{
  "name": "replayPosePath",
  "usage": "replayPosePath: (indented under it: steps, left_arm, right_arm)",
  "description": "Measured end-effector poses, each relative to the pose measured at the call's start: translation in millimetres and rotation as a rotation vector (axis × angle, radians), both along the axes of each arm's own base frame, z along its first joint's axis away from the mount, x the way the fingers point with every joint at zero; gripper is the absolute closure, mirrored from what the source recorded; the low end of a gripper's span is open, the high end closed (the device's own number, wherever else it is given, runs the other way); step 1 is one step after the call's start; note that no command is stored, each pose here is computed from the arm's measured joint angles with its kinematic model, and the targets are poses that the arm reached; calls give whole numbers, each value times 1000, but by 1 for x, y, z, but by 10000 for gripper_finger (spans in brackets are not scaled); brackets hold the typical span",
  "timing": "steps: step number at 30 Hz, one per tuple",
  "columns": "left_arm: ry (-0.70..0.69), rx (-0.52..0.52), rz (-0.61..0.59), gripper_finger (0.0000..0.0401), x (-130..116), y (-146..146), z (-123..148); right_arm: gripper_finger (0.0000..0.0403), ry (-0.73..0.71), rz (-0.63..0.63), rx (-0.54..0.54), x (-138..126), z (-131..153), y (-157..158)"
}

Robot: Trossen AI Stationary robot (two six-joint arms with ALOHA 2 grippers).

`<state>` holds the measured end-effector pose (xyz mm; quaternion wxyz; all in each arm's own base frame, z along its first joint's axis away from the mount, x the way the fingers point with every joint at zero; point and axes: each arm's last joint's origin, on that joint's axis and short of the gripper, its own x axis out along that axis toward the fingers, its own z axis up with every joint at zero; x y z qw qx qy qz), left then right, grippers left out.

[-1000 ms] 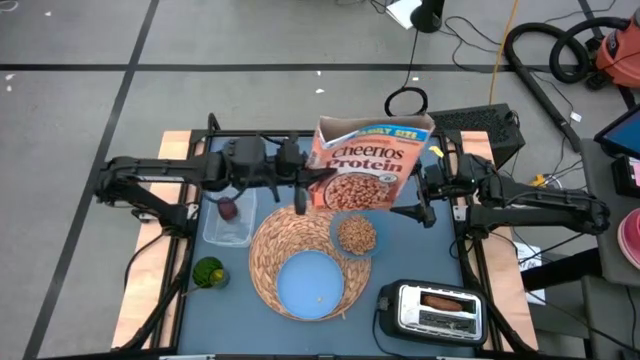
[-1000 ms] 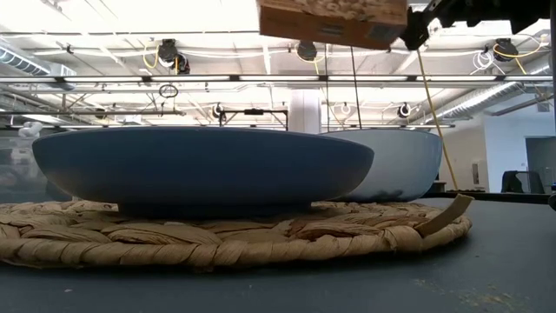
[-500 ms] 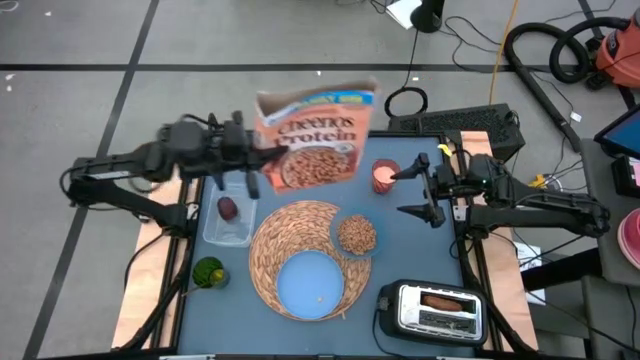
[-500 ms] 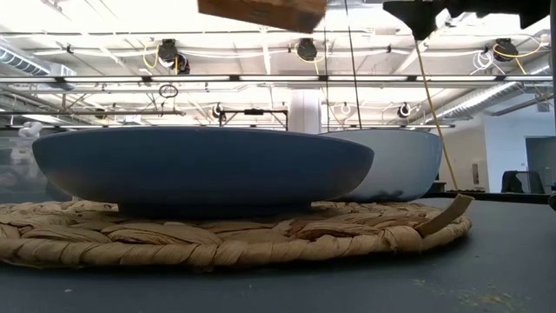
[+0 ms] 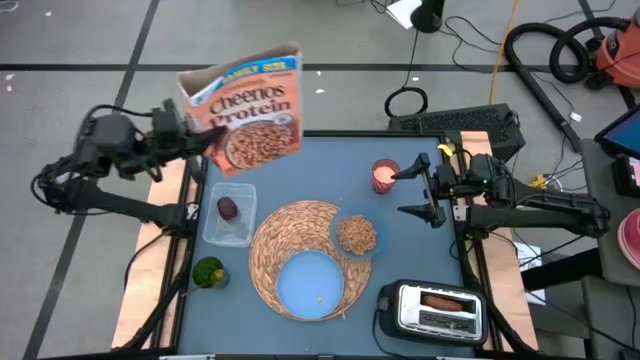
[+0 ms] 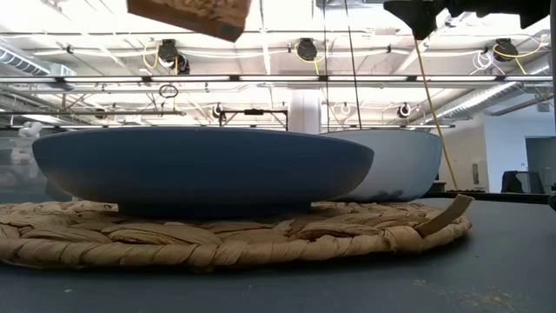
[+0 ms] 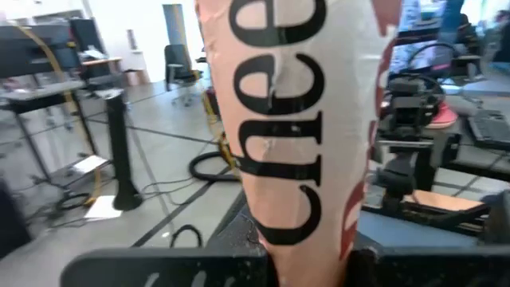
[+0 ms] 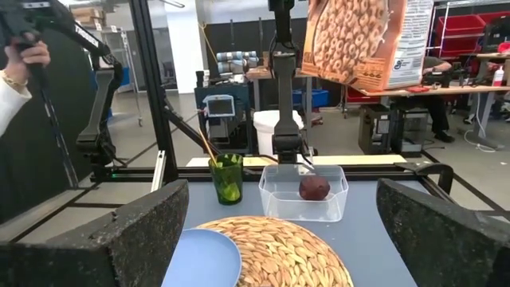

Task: Arrange a breakfast setting
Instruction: Pour the cereal into the blue bowl

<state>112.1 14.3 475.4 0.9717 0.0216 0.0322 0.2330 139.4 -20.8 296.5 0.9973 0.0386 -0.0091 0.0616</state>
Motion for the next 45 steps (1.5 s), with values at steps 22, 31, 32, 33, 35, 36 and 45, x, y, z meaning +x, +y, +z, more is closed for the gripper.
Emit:
replayPosePath:
  steps: [22, 31, 32, 33, 35, 36, 45]
  left_arm:
    - [-3, 151, 290, 393, 12, 11, -152]
    - [-111, 154, 430, 393, 20, 30, -217]
    - [-119, 149, 442, 393, 20, 31, -223]
    - [-131, 145, 456, 393, 18, 33, -228]
    - [-141, 134, 480, 393, 16, 36, -237]
    - [-141, 126, 491, 393, 15, 38, -243]
    - [-187, 76, 508, 393, 4, 45, -286]
  right_arm:
    - [9, -3, -1, -19, 0, 0, 0]
    - [9, -3, -1, -21, 0, 0, 0]
    - [9, -3, -1, -21, 0, 0, 0]
    - [9, -3, -1, -21, 0, 0, 0]
    - [9, -3, -1, -22, 0, 0, 0]
    - [9, -3, -1, -26, 0, 0, 0]
    - [9, -7, 0, -62, 0, 0, 0]
